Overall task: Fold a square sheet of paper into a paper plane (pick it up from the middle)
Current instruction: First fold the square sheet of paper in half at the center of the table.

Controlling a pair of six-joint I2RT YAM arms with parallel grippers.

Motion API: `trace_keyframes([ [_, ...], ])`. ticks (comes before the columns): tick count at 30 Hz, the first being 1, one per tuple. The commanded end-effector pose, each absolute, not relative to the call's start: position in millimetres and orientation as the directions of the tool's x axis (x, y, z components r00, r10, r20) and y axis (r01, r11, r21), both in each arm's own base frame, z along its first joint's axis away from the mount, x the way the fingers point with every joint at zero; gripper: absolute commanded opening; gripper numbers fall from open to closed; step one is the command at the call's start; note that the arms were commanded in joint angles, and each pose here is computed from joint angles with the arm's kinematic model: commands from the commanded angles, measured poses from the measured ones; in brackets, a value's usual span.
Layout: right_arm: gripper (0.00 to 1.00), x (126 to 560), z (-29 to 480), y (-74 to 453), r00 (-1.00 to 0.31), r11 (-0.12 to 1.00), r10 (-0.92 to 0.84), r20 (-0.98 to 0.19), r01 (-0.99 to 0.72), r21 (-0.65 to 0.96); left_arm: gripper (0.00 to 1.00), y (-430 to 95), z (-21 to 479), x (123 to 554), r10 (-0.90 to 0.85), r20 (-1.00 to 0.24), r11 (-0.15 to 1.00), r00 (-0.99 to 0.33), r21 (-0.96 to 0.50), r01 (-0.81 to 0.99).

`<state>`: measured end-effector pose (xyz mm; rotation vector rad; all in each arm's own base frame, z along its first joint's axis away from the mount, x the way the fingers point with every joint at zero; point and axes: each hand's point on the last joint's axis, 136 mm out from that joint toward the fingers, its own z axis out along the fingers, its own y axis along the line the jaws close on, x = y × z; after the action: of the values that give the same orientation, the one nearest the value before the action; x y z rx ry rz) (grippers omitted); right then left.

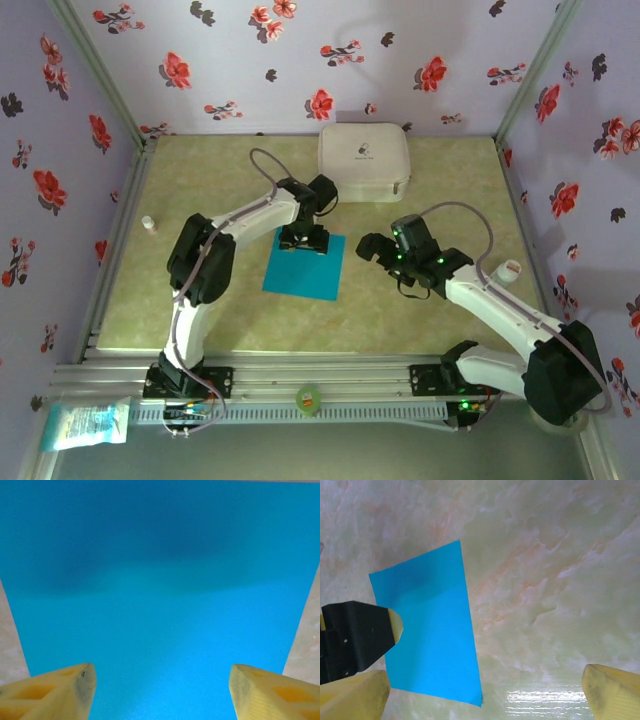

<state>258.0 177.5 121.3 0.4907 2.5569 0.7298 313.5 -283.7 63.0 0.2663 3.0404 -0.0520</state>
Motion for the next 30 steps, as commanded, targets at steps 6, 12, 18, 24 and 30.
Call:
trace_keyframes([
  [6, 0.99, 257.6, 115.9, 177.2, -0.854, 0.809, 0.400, -0.335, 0.156, 0.567, 0.71, -286.6, 48.3, 306.8, 0.178, -0.043, 0.984, -0.983, 0.034, 0.177],
  [12, 0.99, 257.7, 112.7, 176.7, -0.857, 0.812, 0.394, -0.333, 0.155, 0.562, 0.71, -288.1, 32.9, 302.2, 0.163, -0.019, 0.986, -0.987, 0.051, 0.161],
  [18, 0.99, 255.5, 111.9, 177.2, -0.863, 0.813, 0.386, -0.327, 0.151, 0.562, 0.72, -284.7, 21.4, 301.8, 0.148, -0.015, 0.987, -0.989, 0.071, 0.147],
  [24, 0.99, 254.0, 109.0, 177.3, -0.866, 0.812, 0.387, -0.316, 0.157, 0.562, 0.74, -279.0, 12.2, 298.7, 0.146, -0.006, 0.986, -0.989, 0.088, 0.145],
  [30, 0.99, 253.0, 106.4, 178.6, -0.870, 0.808, 0.390, -0.302, 0.166, 0.565, 0.76, -276.7, 4.7, 296.4, 0.150, -0.003, 0.985, -0.989, 0.091, 0.149],
])
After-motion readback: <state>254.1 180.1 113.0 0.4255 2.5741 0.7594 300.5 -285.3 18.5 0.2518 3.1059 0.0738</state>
